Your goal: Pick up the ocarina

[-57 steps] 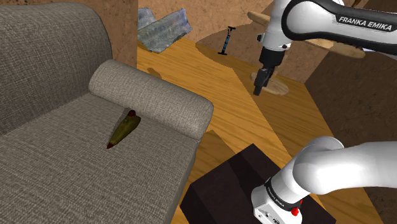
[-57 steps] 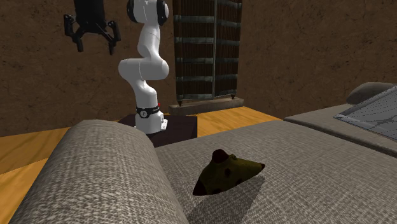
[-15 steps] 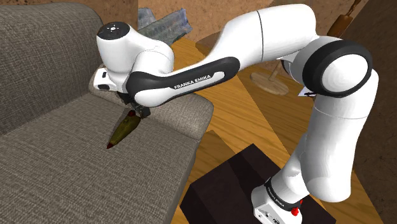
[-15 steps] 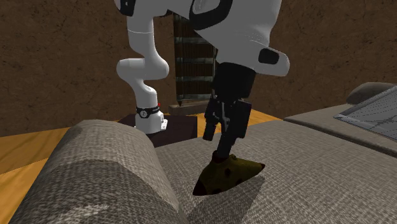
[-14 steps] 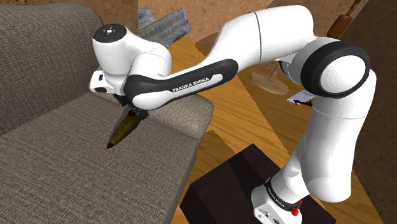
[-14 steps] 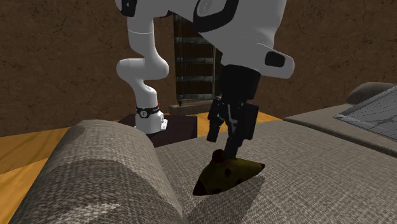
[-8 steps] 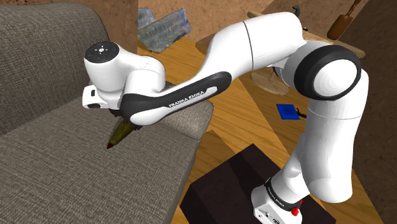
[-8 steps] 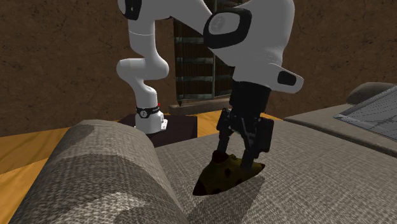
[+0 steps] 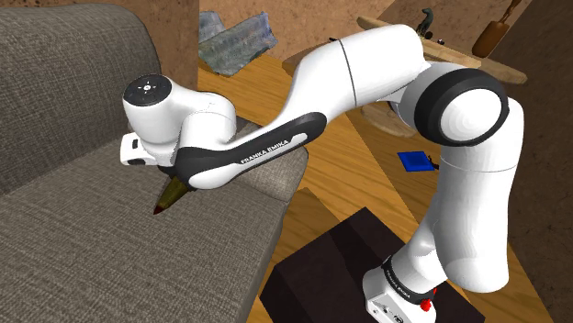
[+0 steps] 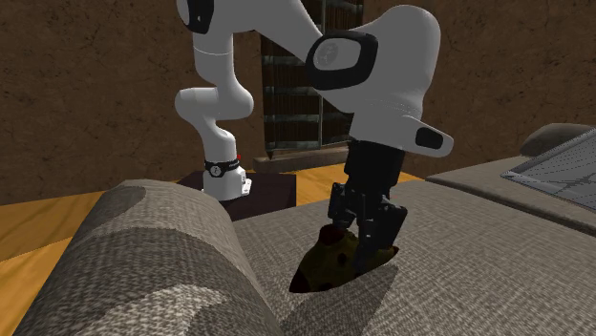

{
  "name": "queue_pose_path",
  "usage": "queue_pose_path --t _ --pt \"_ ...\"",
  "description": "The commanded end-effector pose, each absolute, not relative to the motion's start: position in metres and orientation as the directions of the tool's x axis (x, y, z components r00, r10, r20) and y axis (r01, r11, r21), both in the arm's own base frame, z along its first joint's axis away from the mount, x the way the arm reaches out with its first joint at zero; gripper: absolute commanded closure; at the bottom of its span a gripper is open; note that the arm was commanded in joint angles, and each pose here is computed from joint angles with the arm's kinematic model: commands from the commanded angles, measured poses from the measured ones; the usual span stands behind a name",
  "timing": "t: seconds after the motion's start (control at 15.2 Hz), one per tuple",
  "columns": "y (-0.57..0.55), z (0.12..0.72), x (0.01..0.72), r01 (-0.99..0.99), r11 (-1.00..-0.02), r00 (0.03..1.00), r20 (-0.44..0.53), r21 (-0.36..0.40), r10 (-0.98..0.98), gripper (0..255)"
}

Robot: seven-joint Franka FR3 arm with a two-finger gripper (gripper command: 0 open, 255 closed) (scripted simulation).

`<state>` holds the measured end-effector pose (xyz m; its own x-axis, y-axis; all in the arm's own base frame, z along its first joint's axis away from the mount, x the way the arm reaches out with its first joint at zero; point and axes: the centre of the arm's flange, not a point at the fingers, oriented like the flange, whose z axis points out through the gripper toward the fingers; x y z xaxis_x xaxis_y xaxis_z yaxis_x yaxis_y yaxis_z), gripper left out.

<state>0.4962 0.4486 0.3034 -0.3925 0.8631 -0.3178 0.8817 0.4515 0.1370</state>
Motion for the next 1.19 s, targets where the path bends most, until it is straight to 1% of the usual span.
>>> queue_pose_path --t 0.0,0.4,1.12 --pt "0.448 0.302 0.497 0.882 0.451 -0.393 -0.318 0.137 0.863 255" --pt "0.448 0.303 0.496 0.882 0.451 -0.393 -0.318 0.137 0.863 255" --pt "0.448 0.362 0.496 0.882 0.451 -0.393 -0.318 0.137 0.863 255"
